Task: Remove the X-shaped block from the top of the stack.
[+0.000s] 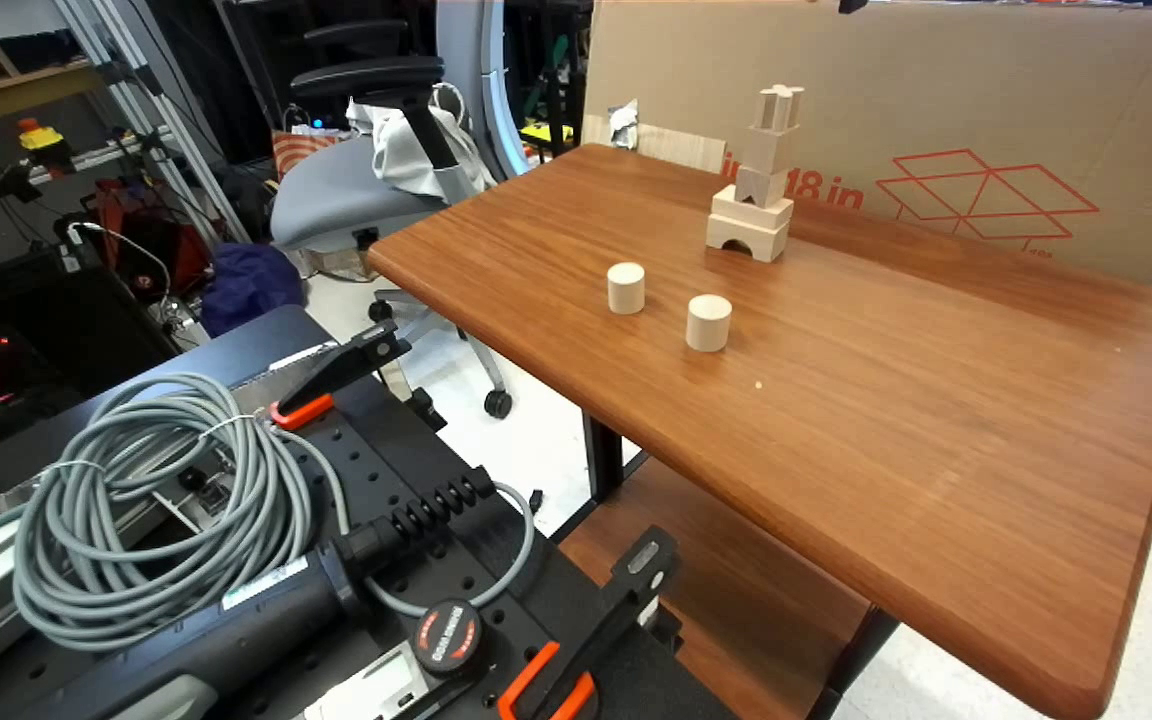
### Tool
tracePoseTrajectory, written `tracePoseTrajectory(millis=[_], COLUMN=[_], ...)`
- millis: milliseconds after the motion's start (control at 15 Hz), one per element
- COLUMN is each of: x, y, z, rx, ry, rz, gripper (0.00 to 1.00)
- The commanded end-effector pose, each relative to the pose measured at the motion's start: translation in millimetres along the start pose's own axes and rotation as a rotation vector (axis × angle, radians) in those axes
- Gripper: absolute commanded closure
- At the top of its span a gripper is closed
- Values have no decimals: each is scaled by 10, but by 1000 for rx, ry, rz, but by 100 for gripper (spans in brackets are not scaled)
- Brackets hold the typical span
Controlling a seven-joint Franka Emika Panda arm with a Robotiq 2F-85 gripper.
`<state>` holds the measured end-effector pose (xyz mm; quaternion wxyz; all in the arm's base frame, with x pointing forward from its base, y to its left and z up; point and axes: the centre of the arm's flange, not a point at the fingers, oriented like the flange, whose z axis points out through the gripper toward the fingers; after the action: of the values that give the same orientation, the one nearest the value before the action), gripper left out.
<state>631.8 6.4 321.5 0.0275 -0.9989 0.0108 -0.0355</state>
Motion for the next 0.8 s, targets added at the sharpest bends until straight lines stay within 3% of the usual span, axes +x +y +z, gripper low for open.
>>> tracePoseTrajectory(millis=[0,600,667,733], x=[182,293,310,324], y=[12,17,15,15], z=[109,427,456,479], rx=[-3,-17,-23,-31], ry=[-46,-117,-121,-123], rz=[12,33,34,36], gripper=[0,0,5,28])
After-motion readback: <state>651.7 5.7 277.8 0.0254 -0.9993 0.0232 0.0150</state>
